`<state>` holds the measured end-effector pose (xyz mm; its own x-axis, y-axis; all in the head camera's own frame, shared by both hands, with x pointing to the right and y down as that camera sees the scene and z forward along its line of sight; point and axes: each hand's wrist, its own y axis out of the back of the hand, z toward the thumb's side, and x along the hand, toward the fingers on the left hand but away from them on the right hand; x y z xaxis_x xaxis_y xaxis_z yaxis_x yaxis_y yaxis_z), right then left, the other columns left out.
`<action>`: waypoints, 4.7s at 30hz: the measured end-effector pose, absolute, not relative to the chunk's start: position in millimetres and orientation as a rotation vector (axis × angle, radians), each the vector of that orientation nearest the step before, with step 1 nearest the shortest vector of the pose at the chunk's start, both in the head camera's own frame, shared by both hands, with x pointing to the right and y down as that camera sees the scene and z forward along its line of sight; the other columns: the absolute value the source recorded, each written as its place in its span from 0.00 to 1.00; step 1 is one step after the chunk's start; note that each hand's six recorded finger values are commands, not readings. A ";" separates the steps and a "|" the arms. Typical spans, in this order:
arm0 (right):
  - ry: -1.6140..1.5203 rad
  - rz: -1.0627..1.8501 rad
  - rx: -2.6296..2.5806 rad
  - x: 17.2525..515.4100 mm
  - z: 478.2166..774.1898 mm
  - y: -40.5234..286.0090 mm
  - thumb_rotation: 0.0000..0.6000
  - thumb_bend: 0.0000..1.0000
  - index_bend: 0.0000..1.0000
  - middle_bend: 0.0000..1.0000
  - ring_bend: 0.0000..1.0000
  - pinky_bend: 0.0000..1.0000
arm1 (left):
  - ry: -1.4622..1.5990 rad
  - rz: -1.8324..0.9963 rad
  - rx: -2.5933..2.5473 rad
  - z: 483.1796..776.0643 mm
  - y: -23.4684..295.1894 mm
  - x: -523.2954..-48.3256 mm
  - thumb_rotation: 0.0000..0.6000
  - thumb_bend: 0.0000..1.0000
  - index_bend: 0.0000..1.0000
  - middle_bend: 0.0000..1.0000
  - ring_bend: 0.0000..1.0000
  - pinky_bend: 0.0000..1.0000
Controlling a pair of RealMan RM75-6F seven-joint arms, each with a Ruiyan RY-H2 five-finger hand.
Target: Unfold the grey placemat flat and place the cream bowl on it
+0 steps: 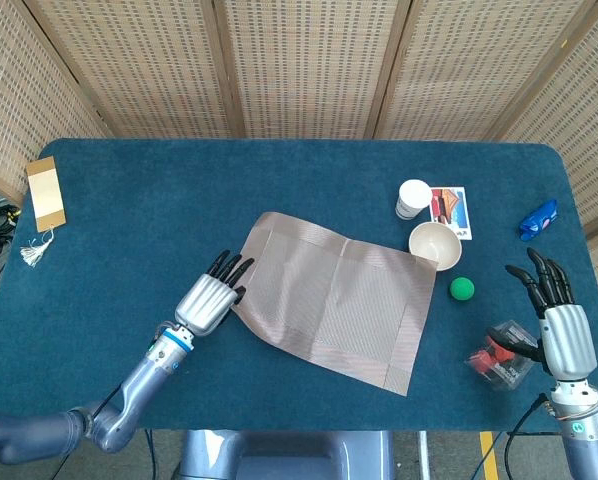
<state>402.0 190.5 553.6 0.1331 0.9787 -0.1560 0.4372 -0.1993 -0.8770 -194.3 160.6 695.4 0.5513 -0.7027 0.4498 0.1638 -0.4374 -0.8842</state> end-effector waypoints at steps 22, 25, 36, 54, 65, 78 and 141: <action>-1.297 1.010 -1.783 382.0 554.5 209.8 1.00 0.22 0.21 0.00 0.00 0.00 | 0.374 -0.997 -1.846 658.7 253.7 -223.5 1.00 0.52 0.68 0.00 0.00 0.00; -1.293 1.010 -1.786 381.2 554.7 211.1 1.00 0.22 0.21 0.00 0.00 0.00 | 0.374 -0.997 -1.848 657.2 257.5 -226.1 1.00 0.52 0.68 0.00 0.00 0.00; -1.267 1.021 -1.791 377.3 558.2 214.5 1.00 0.22 0.21 0.00 0.00 0.00 | 0.371 -1.031 -1.856 655.0 259.6 -239.6 1.00 0.32 0.11 0.00 0.00 0.00; -1.202 1.045 -1.792 368.8 562.7 222.2 1.00 0.22 0.21 0.00 0.00 0.00 | 0.536 -1.077 -1.921 621.0 263.7 -276.7 1.00 0.20 0.00 0.00 0.00 0.00; -1.156 1.102 -1.769 365.1 574.0 224.2 1.00 0.22 0.21 0.00 0.00 0.00 | 0.665 -1.187 -1.780 586.6 259.6 -332.1 1.00 0.20 0.00 0.00 0.00 0.00; -1.136 1.226 -1.742 366.9 610.9 192.7 1.00 0.22 0.21 0.00 0.00 0.00 | 0.840 -1.275 -1.634 574.5 230.4 -386.5 1.00 0.20 0.00 0.00 0.00 0.00; -0.980 1.522 -1.562 333.2 749.9 101.3 1.00 0.48 0.65 0.17 0.00 0.04 | 0.943 -1.371 -1.624 592.3 204.6 -418.2 1.00 0.20 0.00 0.00 0.00 0.00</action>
<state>333.2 101.3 749.9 0.0077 0.8979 -0.4402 0.0289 -0.4402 -0.8974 -418.2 204.6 592.3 0.1374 -0.9069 0.3984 -0.0474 -0.4077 -0.9119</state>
